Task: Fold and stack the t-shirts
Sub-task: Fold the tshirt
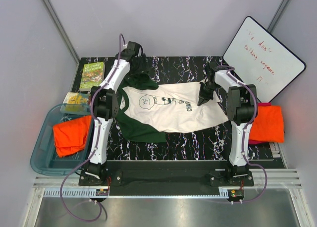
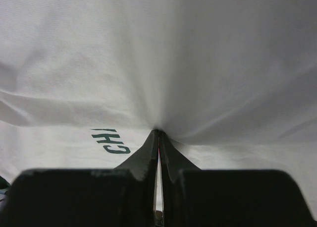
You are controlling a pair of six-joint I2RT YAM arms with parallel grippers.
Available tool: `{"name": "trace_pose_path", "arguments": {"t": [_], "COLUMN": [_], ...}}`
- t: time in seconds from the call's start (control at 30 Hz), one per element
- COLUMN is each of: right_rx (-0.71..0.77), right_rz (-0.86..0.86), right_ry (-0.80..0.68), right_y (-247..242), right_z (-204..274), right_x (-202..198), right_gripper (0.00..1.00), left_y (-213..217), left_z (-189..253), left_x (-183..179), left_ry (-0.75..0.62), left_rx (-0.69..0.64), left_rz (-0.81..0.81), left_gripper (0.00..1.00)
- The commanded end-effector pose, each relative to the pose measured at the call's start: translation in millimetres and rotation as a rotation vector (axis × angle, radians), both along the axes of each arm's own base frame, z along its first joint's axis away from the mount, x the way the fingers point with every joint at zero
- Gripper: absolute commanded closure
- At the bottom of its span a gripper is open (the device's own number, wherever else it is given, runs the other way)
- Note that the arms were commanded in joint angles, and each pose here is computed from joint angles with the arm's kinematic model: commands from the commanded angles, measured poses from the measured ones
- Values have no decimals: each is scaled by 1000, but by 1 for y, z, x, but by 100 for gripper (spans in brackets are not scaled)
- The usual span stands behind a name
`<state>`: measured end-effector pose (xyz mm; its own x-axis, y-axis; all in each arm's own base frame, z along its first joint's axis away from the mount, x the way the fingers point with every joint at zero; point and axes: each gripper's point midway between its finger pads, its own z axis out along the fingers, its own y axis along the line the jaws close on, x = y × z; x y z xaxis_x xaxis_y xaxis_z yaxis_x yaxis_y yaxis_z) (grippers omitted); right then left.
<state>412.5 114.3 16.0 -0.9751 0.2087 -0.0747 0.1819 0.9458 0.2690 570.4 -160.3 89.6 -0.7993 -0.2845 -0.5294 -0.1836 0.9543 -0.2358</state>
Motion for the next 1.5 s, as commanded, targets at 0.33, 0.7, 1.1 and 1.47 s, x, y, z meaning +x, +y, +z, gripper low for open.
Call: {"name": "trace_pose_path", "arguments": {"t": [0.33,0.7,1.1,1.47], "right_rx": [11,19,26,36], "right_rz": [10,13,19,18], "right_ry": [-48,-41,-34,-26], "right_y": [1,2,3,5], "right_z": [23,21,16,9], "right_x": [2,1,0,2], "right_gripper": [91,91,91,91], "left_y": [-20,-20,-6,-14], "left_z": [-4,45,171,181], "left_x": [44,42,2,-91], "left_ry": [-115,-188,-235,11], "left_rx": [-146,-225,-564,-791], "left_rz": [55,24,-2,-26], "left_gripper": [23,100,100,100]}}
